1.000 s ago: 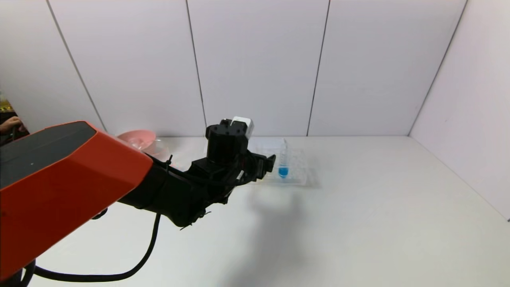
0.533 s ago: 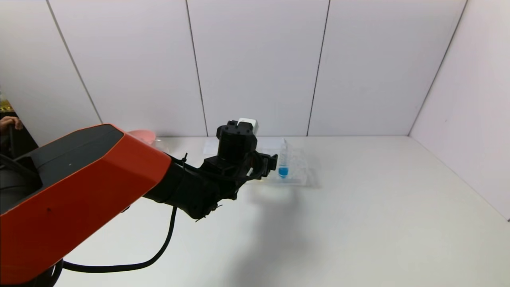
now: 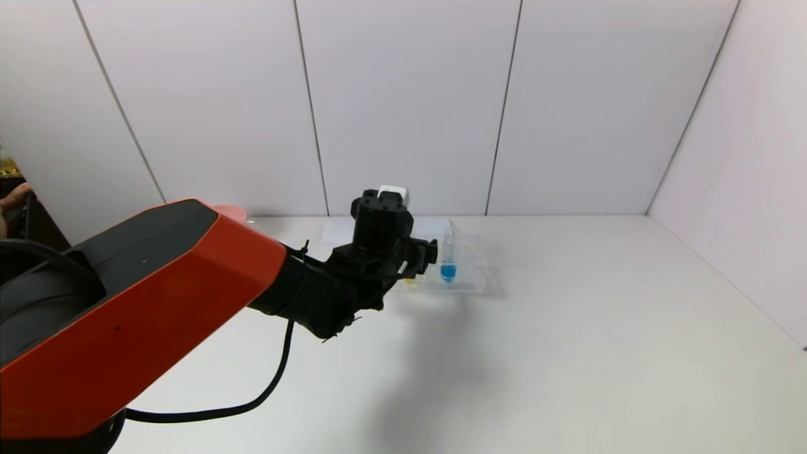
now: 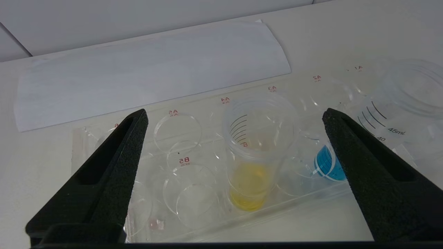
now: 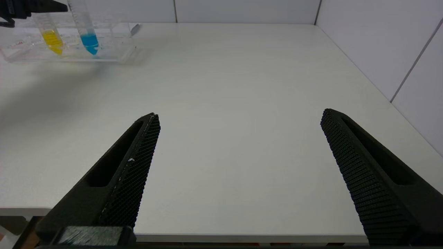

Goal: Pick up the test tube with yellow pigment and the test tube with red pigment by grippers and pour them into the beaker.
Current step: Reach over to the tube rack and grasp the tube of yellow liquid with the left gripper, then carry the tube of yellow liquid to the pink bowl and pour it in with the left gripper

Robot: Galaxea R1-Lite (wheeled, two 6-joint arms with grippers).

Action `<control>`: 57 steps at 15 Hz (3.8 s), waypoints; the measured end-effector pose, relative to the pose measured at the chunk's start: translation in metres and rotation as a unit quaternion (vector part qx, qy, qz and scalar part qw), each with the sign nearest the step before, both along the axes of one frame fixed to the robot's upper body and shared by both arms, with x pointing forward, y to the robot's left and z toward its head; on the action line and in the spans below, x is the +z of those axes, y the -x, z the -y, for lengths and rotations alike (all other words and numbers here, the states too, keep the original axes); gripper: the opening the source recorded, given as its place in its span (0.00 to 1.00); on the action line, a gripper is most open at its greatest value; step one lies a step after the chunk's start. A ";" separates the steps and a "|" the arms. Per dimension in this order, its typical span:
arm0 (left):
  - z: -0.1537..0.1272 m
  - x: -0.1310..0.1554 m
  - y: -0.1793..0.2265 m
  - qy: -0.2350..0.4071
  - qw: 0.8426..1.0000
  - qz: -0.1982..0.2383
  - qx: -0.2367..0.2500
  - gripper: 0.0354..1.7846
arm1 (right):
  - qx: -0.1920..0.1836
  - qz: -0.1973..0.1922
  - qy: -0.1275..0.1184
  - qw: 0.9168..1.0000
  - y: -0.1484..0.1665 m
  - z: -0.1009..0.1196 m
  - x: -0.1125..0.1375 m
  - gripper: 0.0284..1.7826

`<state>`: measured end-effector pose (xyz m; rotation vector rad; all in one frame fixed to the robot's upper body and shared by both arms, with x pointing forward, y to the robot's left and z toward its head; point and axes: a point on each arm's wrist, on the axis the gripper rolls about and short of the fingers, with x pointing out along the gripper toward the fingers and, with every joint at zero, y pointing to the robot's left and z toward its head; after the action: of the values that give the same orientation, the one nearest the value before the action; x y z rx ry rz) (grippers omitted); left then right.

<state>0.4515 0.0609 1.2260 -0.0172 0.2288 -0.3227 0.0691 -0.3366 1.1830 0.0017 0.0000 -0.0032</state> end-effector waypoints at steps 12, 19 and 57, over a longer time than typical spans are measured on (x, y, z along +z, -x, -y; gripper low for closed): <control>0.003 -0.005 0.000 -0.005 1.000 -0.004 -0.006 0.73 | 0.000 0.000 0.000 1.000 0.000 0.000 0.000 0.95; 0.007 -0.005 0.004 -0.008 1.000 -0.006 -0.015 0.24 | 0.000 0.000 0.000 1.000 0.000 0.000 0.000 0.95; -0.078 0.137 0.064 -0.025 0.994 0.103 0.015 0.24 | 0.000 0.000 0.000 1.000 0.000 0.000 0.000 0.95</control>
<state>0.3873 0.1389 1.3626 0.0613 0.0311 -0.2871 0.0691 -0.3366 1.1830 0.0017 -0.0004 -0.0030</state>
